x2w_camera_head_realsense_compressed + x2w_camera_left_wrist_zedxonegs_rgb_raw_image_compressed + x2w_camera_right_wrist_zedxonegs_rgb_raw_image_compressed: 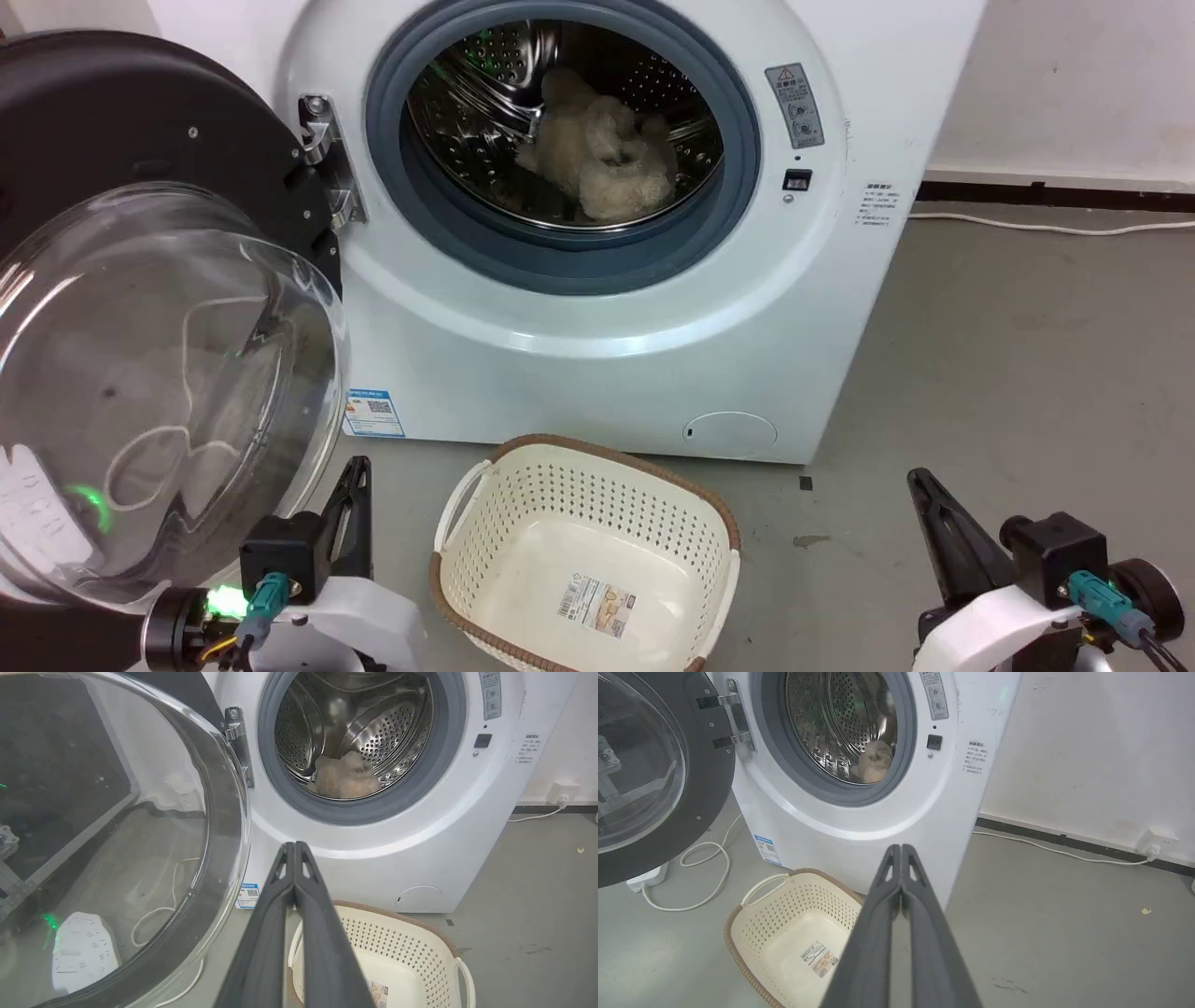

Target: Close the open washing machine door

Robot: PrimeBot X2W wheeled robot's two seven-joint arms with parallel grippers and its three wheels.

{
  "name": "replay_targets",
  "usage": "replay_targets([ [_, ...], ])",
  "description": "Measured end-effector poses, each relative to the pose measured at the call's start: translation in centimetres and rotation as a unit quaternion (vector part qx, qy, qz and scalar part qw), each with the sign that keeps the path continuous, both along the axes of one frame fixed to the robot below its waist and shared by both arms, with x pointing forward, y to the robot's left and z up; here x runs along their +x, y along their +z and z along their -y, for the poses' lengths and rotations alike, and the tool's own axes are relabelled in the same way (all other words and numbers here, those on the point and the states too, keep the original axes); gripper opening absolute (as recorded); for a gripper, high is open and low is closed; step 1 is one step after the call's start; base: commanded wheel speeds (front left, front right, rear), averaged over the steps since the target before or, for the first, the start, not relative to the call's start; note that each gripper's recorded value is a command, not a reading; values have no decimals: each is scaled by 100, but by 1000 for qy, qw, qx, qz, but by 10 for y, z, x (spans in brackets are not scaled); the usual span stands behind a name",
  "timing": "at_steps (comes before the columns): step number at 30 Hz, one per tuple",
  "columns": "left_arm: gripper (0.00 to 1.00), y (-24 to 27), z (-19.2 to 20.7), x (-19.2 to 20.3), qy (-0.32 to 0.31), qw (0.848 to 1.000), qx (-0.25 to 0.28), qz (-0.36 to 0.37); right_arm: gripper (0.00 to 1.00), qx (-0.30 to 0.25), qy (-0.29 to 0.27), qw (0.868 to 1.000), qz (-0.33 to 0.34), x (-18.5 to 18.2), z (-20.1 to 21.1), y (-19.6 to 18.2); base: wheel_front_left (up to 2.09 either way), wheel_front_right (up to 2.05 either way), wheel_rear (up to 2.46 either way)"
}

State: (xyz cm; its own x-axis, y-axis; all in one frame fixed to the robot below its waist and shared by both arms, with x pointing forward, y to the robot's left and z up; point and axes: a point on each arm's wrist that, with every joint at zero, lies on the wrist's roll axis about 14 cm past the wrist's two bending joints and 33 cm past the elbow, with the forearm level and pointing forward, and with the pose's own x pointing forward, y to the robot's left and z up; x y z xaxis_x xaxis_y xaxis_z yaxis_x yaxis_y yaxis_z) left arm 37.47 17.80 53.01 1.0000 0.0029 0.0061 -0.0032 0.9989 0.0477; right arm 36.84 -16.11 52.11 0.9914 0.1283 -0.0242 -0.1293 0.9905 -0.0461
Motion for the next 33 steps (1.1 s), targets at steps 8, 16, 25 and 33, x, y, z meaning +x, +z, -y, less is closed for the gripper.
replay_targets([
  [8,0,0,0,0,0,1000,0,0,0,0,0,1000,0,0,0,0,0,0,0],
  [16,0,0,0,0,0,1000,0,0,0,0,0,1000,0,0,0,0,0,0,0],
  [25,0,0,0,0,0,1000,0,0,0,0,0,1000,0,0,0,0,0,0,0],
  [33,100,0,0,0,0,1000,0,0,100,0,0,1000,0,0,0,0,0,0,0],
])
